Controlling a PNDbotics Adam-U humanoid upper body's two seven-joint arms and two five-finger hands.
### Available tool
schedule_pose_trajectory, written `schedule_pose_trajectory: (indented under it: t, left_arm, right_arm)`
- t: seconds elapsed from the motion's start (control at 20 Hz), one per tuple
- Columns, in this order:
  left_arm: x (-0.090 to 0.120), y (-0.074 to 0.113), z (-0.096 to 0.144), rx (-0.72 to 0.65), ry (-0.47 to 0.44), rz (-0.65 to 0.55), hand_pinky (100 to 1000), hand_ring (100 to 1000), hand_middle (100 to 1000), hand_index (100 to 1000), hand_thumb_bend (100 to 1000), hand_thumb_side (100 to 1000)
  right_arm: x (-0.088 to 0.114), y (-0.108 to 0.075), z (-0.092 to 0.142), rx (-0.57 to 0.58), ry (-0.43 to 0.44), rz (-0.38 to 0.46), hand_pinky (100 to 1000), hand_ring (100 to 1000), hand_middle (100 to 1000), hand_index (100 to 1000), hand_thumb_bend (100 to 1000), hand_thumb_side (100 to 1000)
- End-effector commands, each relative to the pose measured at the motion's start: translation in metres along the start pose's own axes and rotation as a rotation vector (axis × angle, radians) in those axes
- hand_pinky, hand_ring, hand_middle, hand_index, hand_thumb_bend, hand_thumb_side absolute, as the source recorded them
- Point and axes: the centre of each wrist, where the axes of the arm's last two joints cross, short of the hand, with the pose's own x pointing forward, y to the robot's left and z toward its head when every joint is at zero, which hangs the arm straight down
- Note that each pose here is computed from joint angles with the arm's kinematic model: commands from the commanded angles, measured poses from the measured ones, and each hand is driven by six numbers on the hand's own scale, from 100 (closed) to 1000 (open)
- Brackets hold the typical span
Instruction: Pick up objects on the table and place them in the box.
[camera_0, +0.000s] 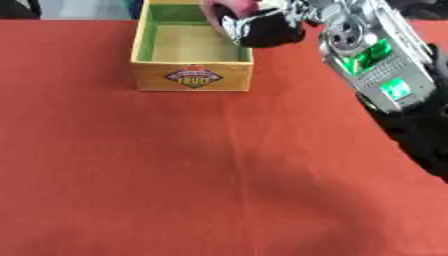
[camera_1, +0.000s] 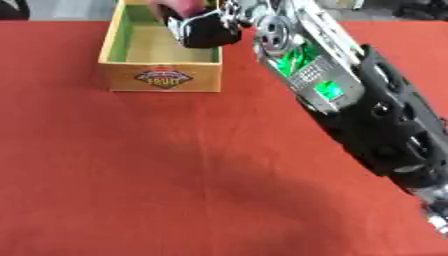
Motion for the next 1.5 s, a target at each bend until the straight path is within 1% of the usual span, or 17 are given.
schedule_pose_trajectory:
  t: [0.05,0.2,0.35,0.55,0.8,0.95,1.1,1.15,1.2,1.35,1.45,1.5]
  left_arm:
    - [0.006,-0.002,-0.001,-0.013,-0.013,0.017,498,486,355,483,100,690]
    - [0.006,-0.003,0.0,-0.021,-0.007,0.025,498,486,355,482,100,690]
    - [0.006,-0.005,0.0,-0.028,-0.004,0.035,499,486,354,482,100,690]
    - [0.007,-0.008,0.0,-0.039,-0.002,0.048,500,486,354,481,100,691]
    - [0.008,-0.011,0.0,-0.049,0.0,0.063,501,486,353,480,100,691]
    - [0.008,-0.012,0.0,-0.056,0.004,0.07,501,486,353,479,100,691]
    - [0.008,-0.012,0.001,-0.058,0.006,0.073,502,486,353,479,100,692]
    - [0.008,-0.012,0.001,-0.058,0.007,0.073,502,486,353,479,100,692]
    - [0.008,-0.012,0.001,-0.058,0.006,0.074,502,486,353,479,100,691]
    - [0.008,-0.012,0.001,-0.061,0.009,0.074,502,486,353,478,100,687]
    - [0.008,-0.012,0.001,-0.065,0.011,0.07,502,486,353,478,100,690]
    - [0.008,-0.012,0.001,-0.065,0.011,0.069,502,486,352,478,100,689]
  right_arm:
    - [-0.008,-0.003,-0.021,-0.048,0.042,0.004,516,558,307,480,100,100]
    - [-0.018,0.005,-0.045,-0.076,0.085,-0.01,512,556,307,482,100,100]
    - [-0.03,0.016,-0.067,-0.108,0.13,-0.025,511,556,310,486,100,100]
    - [-0.047,0.033,-0.088,-0.156,0.183,-0.033,514,559,325,503,100,100]
    - [-0.064,0.054,-0.101,-0.18,0.226,0.007,523,568,336,514,100,100]
    - [-0.075,0.068,-0.104,-0.172,0.258,0.07,544,582,354,534,100,110]
    - [-0.086,0.083,-0.105,-0.156,0.323,0.121,556,596,364,545,100,125]
    - [-0.09,0.087,-0.106,-0.146,0.345,0.137,565,607,376,556,100,143]
    - [-0.093,0.091,-0.106,-0.132,0.362,0.153,578,621,396,579,100,192]
    - [-0.098,0.1,-0.105,-0.051,0.393,0.184,628,665,456,625,100,231]
    - [-0.1,0.104,-0.105,0.026,0.406,0.187,659,715,548,710,100,316]
    - [-0.1,0.105,-0.105,0.063,0.409,0.184,668,737,593,757,100,373]
